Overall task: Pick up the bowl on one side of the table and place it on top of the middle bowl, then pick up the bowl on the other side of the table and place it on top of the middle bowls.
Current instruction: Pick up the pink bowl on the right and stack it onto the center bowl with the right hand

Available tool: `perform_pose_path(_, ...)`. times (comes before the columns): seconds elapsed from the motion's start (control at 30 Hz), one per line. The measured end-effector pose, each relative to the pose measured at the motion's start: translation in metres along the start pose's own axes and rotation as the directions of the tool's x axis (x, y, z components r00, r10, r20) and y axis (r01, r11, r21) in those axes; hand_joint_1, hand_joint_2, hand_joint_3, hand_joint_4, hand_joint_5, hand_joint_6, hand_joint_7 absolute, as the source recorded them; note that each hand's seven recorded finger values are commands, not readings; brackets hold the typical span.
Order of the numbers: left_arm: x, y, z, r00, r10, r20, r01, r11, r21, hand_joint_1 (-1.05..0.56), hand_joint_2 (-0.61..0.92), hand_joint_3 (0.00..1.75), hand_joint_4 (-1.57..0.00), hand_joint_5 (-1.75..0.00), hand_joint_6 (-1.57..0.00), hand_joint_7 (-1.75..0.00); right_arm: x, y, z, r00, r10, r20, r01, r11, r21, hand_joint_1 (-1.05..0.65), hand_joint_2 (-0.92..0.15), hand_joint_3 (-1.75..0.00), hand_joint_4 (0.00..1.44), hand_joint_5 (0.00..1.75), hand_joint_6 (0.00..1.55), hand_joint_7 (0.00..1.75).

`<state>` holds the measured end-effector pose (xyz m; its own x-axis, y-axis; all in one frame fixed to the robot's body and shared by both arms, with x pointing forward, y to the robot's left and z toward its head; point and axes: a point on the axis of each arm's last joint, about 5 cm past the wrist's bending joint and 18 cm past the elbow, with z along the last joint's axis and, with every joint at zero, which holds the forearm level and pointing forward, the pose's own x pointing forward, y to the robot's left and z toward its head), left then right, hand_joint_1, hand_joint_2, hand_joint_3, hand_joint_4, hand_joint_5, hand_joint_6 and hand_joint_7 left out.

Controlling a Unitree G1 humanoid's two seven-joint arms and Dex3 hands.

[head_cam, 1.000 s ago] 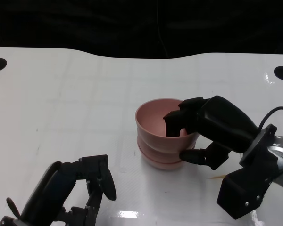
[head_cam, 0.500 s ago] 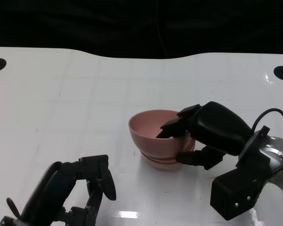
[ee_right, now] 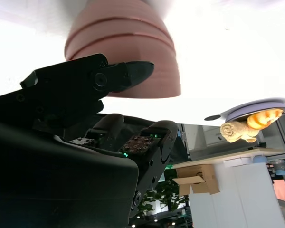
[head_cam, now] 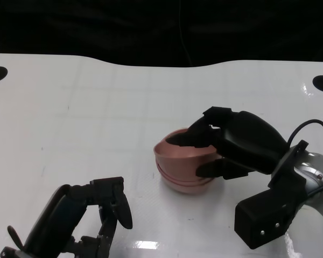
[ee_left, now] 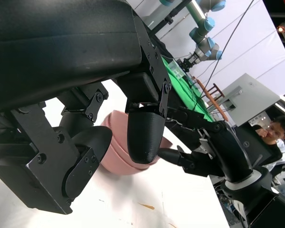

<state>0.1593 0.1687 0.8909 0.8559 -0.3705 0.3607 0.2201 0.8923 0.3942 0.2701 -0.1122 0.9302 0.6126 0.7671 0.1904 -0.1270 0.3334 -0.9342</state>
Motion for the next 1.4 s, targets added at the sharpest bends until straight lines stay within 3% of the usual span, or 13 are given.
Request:
perform_pose_path(0.27,0.0,0.0,0.0,1.0,0.0,0.0,0.0,1.0,0.001,0.11,0.18,1.71,-0.92,-1.72,-0.89,-1.47,-0.005,0.001,0.0,1.0,0.011,-0.017,-0.011,1.0,-0.011,-0.52,-0.92,-0.14,0.2,0.6,0.51,0.0)
perform_pose_path(0.43,0.0,0.0,0.0,1.0,0.001,-0.001,-0.001,1.0,0.0,0.12,0.18,1.7,-0.92,-1.71,-0.89,-1.47,-0.016,-0.002,-0.003,0.999,0.036,-0.029,-0.037,0.999,-0.035,-0.57,-0.92,-0.14,0.14,0.58,0.45,0.0)
perform_pose_path(0.67,0.0,0.0,0.0,1.0,0.002,0.0,-0.002,1.0,-0.001,0.11,0.18,1.7,-0.92,-1.71,-0.89,-1.46,-0.031,0.0,0.003,0.997,0.067,-0.025,-0.068,0.997,-0.045,-0.59,-0.92,-0.17,0.09,0.59,0.42,0.0)
perform_pose_path(1.07,0.0,0.001,0.0,1.0,0.001,0.0,-0.001,1.0,0.001,0.1,0.19,1.69,-0.91,-1.72,-0.88,-1.47,-0.047,0.007,0.006,0.992,0.112,-0.057,-0.115,0.992,-0.054,-0.6,-0.92,-0.13,0.15,0.58,0.49,0.03)
perform_pose_path(1.23,0.0,0.001,0.0,1.0,0.0,-0.001,0.001,1.0,0.003,0.1,0.19,1.7,-0.91,-1.72,-0.88,-1.48,-0.05,0.009,0.007,0.993,0.101,-0.059,-0.103,0.994,-0.035,-0.57,-0.92,-0.11,0.14,0.57,0.44,0.0)
perform_pose_path(1.4,0.0,0.001,0.0,1.0,0.0,-0.001,0.0,1.0,0.002,0.11,0.19,1.7,-0.91,-1.72,-0.88,-1.48,-0.054,0.007,0.006,0.999,0.009,-0.045,-0.009,1.0,0.012,-0.54,-0.92,-0.14,0.1,0.6,0.39,0.0)
